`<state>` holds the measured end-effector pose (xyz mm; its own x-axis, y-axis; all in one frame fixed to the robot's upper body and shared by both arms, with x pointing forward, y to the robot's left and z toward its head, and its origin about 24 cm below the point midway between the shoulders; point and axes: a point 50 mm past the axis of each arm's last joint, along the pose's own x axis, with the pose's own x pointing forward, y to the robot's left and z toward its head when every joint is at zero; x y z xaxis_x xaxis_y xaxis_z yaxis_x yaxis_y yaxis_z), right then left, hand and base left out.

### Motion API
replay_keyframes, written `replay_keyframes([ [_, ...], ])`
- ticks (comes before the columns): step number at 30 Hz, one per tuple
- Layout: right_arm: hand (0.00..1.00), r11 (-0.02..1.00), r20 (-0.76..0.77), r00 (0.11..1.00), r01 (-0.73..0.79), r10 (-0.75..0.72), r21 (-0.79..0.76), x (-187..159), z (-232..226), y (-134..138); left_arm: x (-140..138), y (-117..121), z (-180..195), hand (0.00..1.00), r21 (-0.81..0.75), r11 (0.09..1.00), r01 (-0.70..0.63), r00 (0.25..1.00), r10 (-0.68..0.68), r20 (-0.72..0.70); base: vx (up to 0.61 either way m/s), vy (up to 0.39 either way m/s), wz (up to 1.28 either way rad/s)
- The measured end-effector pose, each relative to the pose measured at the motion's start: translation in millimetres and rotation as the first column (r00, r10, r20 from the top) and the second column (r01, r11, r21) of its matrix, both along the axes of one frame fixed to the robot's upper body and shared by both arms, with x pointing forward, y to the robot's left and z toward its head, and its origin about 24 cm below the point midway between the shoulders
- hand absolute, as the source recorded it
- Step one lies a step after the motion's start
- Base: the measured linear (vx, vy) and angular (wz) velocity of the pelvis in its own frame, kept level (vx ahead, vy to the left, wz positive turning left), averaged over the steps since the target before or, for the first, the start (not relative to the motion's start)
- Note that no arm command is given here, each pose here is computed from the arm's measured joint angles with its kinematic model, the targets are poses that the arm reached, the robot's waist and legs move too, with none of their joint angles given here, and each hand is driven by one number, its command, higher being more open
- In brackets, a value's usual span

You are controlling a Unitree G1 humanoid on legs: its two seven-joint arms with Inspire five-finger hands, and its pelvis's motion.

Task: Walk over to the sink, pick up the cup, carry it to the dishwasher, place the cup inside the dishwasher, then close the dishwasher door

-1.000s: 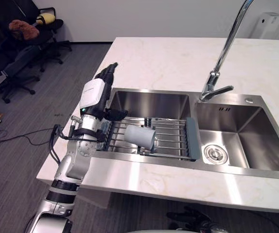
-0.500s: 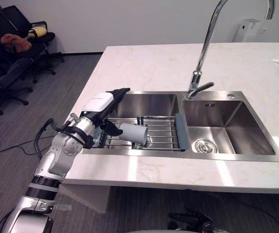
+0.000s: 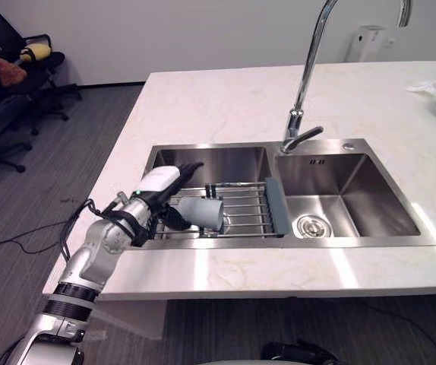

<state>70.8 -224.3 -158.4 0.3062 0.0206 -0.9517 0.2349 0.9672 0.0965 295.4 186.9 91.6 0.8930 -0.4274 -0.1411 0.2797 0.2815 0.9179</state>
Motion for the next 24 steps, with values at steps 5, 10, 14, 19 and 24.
replay_keyframes([
  [5, 1.00, 1.000, -0.003, 1.000, 0.000, 0.000, 0.000, -1, 0, 0, -2, -4, -9, 1.00, -0.019, 1.000, -0.009, 0.999, 0.008, -0.032, -0.05, -0.005, 0.00],
  [10, 1.00, 1.000, -0.004, 1.000, 0.000, 0.000, 0.001, -1, 0, 0, -2, -7, -13, 1.00, -0.027, 1.000, -0.007, 0.999, 0.005, -0.048, -0.01, 0.000, 0.00],
  [14, 1.00, 1.000, -0.004, 1.000, -0.001, 0.001, 0.004, 0, 0, 0, -2, -6, -15, 1.00, -0.028, 0.999, -0.017, 0.998, 0.015, -0.054, 0.00, 0.000, 0.00],
  [19, 1.00, 1.000, -0.006, 1.000, -0.004, 0.004, 0.009, 1, -1, 1, -1, -9, -17, 1.00, -0.016, 1.000, -0.012, 0.999, 0.012, -0.049, 0.00, 0.000, 0.00],
  [24, 1.00, 1.000, -0.015, 1.000, -0.005, 0.005, 0.016, 2, -1, 1, 4, -11, -18, 1.00, 0.047, 0.998, -0.045, 0.998, 0.047, -0.050, -0.01, -0.002, -0.01],
])
